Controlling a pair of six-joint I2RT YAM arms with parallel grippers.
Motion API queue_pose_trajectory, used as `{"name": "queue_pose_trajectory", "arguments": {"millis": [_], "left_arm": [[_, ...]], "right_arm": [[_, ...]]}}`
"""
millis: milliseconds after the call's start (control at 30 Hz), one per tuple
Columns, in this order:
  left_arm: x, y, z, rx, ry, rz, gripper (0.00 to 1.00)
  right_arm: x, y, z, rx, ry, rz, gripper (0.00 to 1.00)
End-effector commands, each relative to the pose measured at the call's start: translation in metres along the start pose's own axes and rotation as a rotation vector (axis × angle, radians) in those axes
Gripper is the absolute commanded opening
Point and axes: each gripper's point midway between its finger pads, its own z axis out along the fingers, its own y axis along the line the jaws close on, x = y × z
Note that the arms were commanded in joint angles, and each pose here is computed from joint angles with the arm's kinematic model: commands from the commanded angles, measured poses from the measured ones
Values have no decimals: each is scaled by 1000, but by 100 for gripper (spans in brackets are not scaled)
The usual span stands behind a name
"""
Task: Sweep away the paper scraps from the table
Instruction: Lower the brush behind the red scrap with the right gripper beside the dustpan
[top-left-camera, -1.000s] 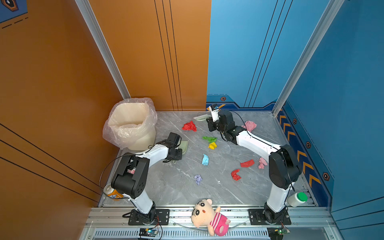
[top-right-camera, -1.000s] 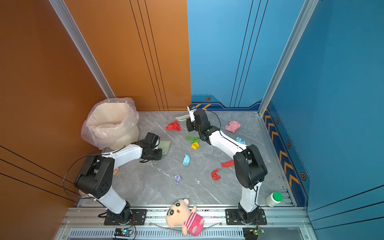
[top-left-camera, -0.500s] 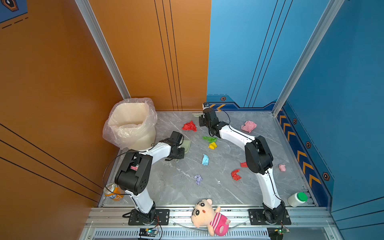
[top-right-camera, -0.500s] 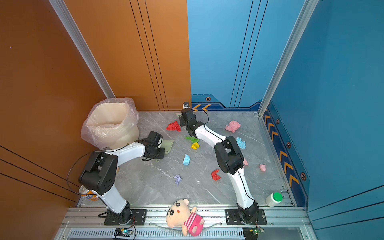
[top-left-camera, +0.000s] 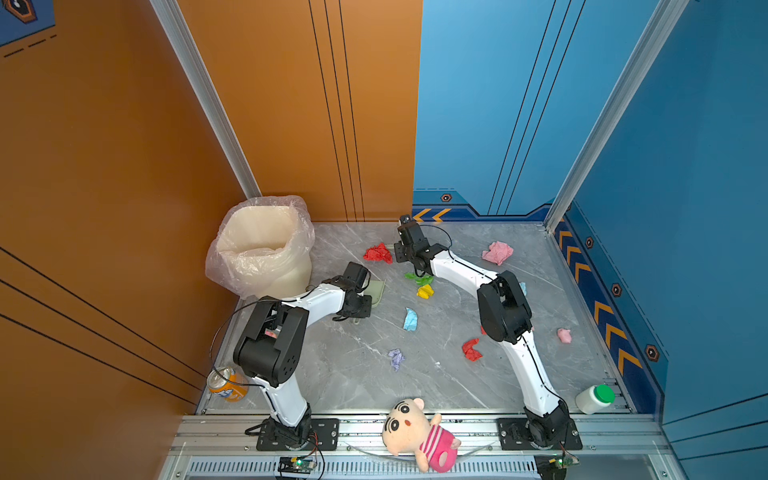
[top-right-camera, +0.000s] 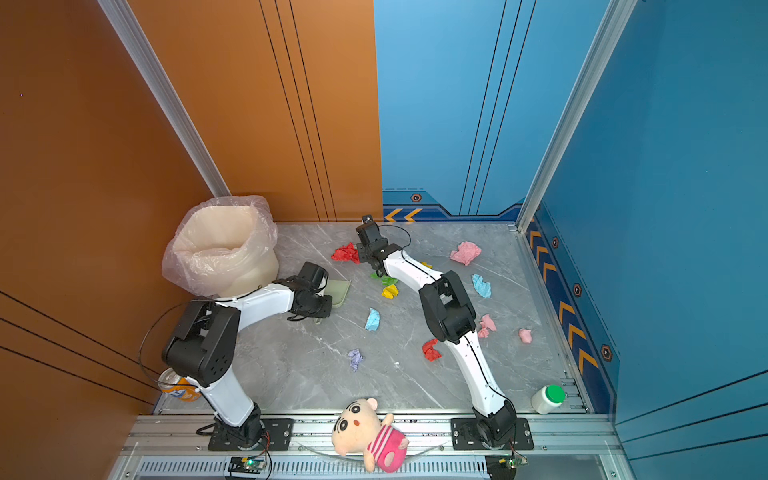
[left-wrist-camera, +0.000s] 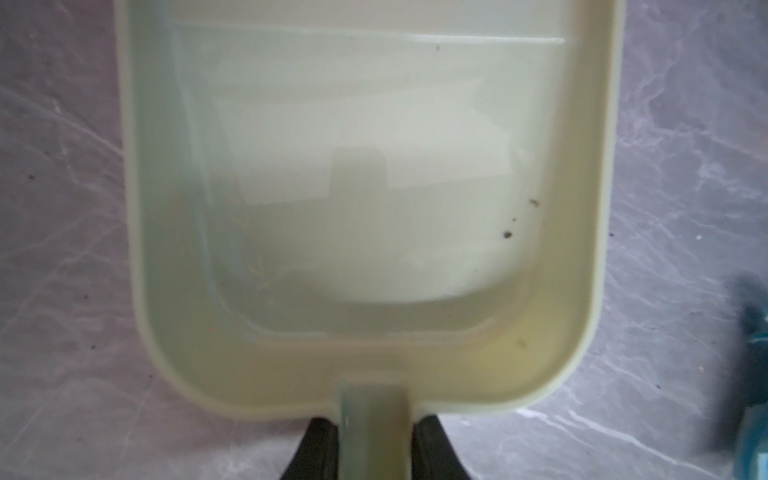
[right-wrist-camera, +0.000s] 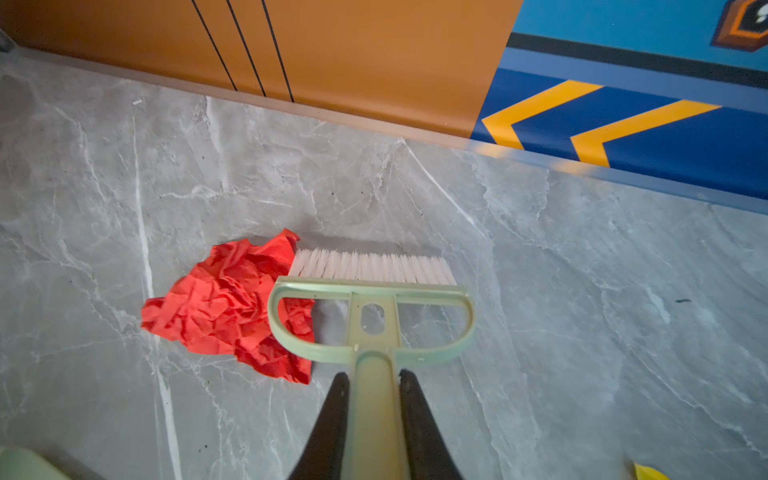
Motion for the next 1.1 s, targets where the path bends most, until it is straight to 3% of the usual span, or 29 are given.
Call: {"name": "queue_pose_trajectory", "arguments": {"millis": [0, 300, 733, 933, 1067], "left_arm": [[-2, -9, 0, 21, 25, 30, 18], [3, -9, -4, 23, 43, 36, 18], [25, -2, -12, 0, 112, 37, 18], [22, -2, -21, 2, 94, 34, 18], [21, -3, -23, 5, 92, 32, 18]], "right_arm": [[12, 12, 0, -22, 50, -59, 0], [26, 19, -9, -17, 90, -138, 0], [-38, 15, -59, -21, -127, -90, 0], [-53, 31, -55, -73, -185, -67, 0], [-44, 45, -38, -88, -154, -71, 0]]}}
